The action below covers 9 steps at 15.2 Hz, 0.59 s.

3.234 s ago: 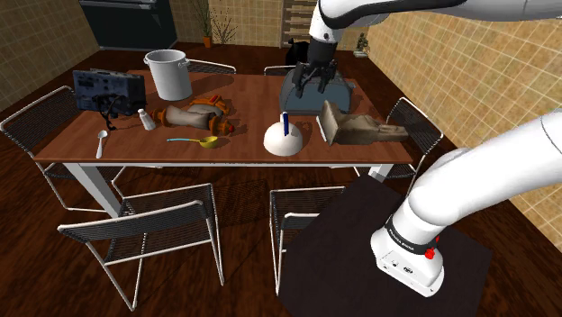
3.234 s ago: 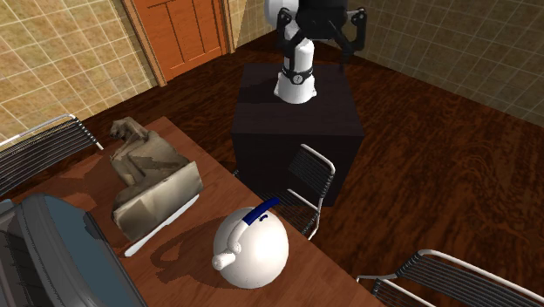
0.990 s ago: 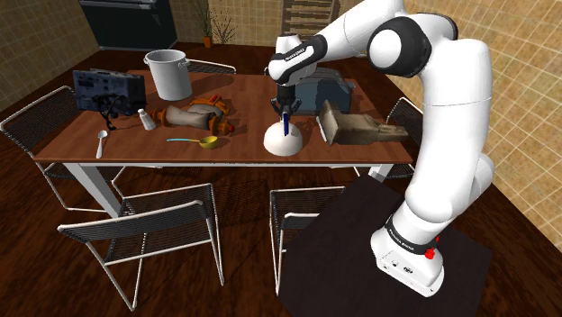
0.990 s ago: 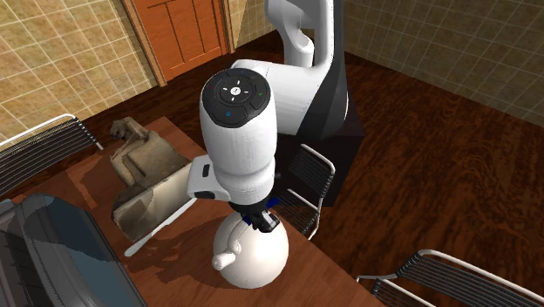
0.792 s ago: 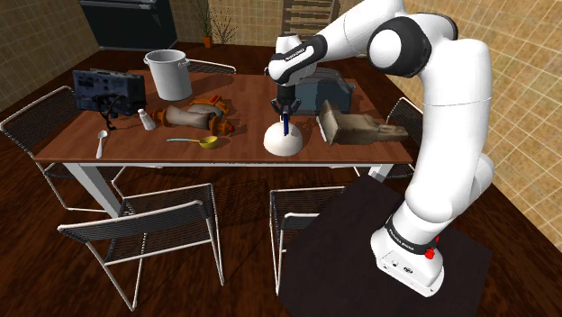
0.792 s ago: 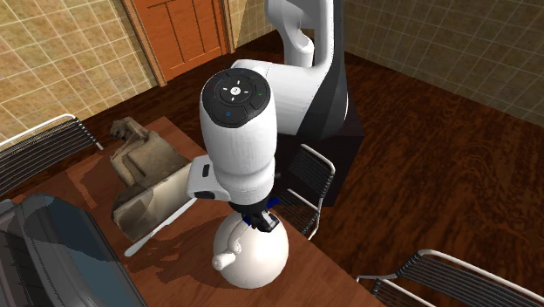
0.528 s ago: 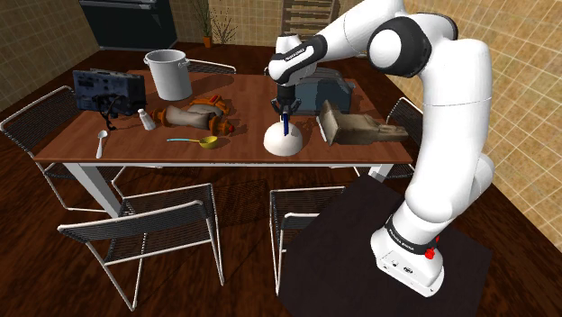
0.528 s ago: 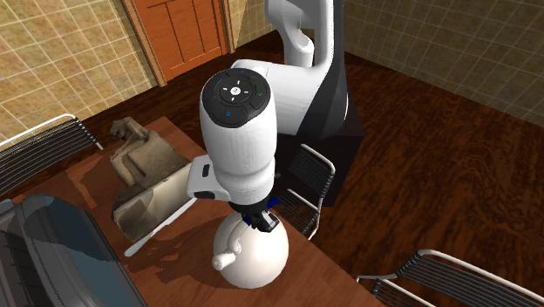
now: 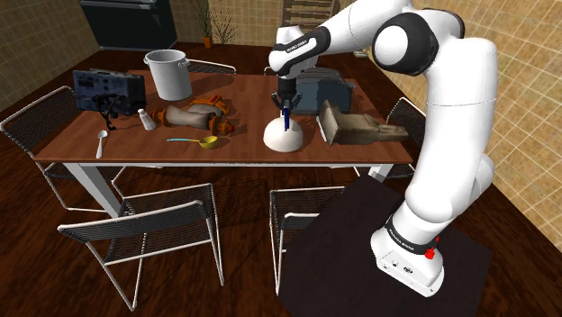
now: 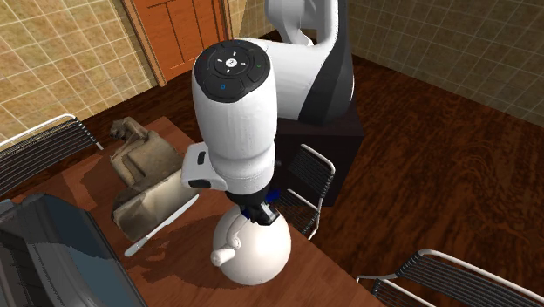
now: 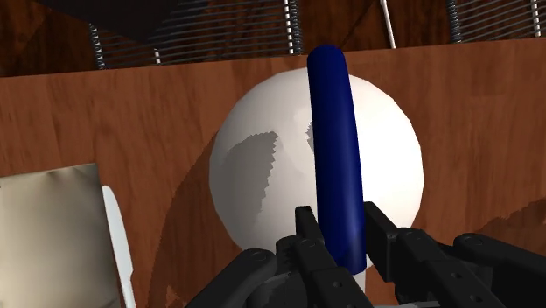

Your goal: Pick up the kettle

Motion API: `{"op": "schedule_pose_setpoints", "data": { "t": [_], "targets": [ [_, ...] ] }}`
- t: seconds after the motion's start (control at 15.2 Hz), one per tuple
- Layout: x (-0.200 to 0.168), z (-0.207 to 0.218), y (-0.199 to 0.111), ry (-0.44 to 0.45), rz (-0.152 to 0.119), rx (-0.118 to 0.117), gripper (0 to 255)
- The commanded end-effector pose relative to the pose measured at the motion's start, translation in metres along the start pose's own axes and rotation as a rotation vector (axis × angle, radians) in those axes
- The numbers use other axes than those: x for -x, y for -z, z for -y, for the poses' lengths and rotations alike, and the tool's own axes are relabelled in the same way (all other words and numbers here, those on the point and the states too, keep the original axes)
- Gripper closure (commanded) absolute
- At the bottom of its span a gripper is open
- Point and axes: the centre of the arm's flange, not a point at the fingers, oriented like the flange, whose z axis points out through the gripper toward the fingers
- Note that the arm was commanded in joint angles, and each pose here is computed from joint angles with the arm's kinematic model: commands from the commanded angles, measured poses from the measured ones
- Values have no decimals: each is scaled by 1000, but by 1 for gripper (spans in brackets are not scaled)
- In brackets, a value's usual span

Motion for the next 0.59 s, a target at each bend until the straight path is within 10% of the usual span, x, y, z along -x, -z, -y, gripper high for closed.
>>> {"op": "schedule_pose_setpoints", "data": {
  "t": [0.0, 0.53],
  "targets": [
    [-1, -1, 12, 0, -1, -1, 255],
    [0, -3, 49, 0, -1, -1, 255]
  ]
}}
